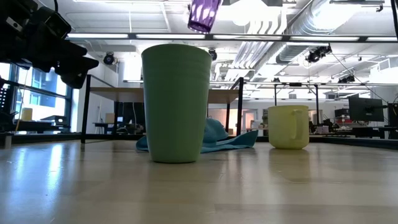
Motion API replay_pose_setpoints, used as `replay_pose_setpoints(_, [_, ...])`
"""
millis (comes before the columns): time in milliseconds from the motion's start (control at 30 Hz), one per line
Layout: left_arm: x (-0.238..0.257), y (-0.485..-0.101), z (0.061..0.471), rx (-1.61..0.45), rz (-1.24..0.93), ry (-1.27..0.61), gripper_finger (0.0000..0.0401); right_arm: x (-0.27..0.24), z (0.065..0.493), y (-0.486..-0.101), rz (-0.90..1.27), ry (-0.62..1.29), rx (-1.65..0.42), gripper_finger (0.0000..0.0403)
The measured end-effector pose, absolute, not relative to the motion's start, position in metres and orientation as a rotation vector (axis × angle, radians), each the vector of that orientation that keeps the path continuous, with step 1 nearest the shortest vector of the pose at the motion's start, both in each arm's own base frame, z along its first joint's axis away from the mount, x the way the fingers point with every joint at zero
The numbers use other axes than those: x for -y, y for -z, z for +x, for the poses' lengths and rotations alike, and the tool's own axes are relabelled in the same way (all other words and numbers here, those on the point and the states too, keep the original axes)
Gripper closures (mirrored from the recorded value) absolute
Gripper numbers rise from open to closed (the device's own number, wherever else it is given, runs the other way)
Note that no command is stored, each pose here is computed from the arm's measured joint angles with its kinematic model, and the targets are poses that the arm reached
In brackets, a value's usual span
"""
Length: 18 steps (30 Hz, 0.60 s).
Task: Stack small to large cups/mugs on shelf
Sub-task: Put the violet cup on the shelf
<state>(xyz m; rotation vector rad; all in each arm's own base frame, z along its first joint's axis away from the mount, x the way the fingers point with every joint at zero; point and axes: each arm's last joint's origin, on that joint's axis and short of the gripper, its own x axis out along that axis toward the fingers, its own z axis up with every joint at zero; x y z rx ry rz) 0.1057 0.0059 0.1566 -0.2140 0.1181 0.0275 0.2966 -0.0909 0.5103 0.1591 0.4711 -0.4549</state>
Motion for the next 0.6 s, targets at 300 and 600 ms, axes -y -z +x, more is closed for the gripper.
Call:
replay_pose_setpoints(300, [-0.006, -0.157, 0.106, -0.118, -0.214, -0.032, 0.0245, 0.129, 0.284, -0.512, 0.211, 0.569, -0.439, 0.0403])
replay_pose_setpoints(600, [-0.007, -0.156, 0.106, -0.121, -0.213, -0.052, 0.0245, 0.154, 0.277, -0.508, 0.268, 0.590, -0.433, 0.0403])
